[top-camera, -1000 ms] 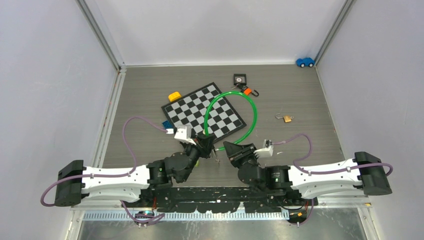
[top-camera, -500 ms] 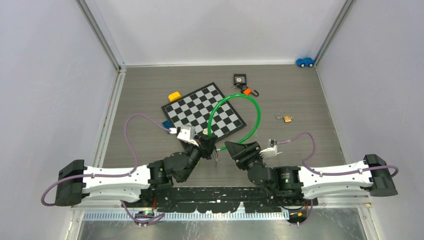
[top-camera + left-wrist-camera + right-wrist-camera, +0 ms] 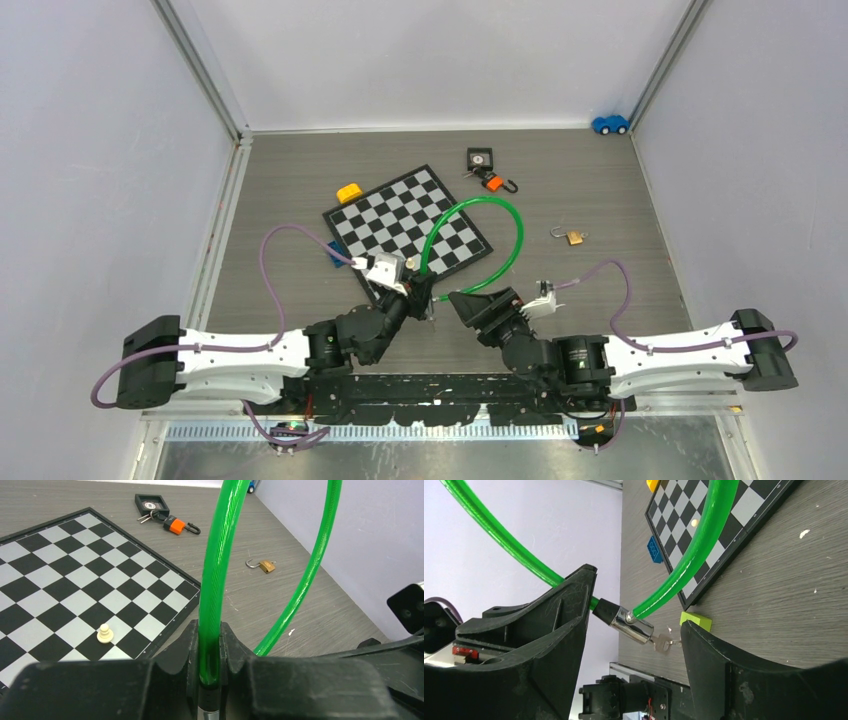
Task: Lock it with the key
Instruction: Lock the lock.
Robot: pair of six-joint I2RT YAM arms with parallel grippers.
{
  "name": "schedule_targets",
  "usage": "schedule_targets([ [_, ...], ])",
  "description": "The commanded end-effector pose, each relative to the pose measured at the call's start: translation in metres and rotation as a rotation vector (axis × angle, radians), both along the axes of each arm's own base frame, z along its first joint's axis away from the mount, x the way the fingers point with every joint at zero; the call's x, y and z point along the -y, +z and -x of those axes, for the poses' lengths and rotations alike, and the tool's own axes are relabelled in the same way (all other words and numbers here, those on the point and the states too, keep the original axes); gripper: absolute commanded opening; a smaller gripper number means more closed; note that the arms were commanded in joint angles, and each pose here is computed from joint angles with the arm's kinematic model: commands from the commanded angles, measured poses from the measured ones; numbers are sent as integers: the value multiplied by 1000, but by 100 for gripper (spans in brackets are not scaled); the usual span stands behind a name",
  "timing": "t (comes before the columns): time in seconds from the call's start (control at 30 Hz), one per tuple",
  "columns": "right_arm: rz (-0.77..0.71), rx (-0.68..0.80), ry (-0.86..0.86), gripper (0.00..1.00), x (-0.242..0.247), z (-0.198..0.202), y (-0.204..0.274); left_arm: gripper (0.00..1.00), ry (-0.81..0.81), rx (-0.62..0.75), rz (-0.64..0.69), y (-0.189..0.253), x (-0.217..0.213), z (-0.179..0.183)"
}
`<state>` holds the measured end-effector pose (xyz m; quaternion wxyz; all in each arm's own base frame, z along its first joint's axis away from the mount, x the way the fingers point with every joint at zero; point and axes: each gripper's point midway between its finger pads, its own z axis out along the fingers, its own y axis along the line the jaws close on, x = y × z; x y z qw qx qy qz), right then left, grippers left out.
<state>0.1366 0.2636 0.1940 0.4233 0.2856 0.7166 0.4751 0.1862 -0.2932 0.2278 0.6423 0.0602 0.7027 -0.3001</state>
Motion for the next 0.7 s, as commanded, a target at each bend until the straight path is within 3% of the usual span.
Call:
schedule_targets([
  [0.0,32,41,20,75,5,4,6,0,41,51,176,53,-1,-6],
  [0.2,129,104,121,75,1,14,9,0,66,67,216,70,-8,-10],
  [0.33,184,264,271,75,-14,28,31,0,92,78,267,89,-19,-14],
  [0.5,138,463,439,72,-22,51,64,0,97,91,340,120,-31,-12],
  [0.67,74,554,491,64,-20,63,87,0,67,109,430,147,-42,-6],
])
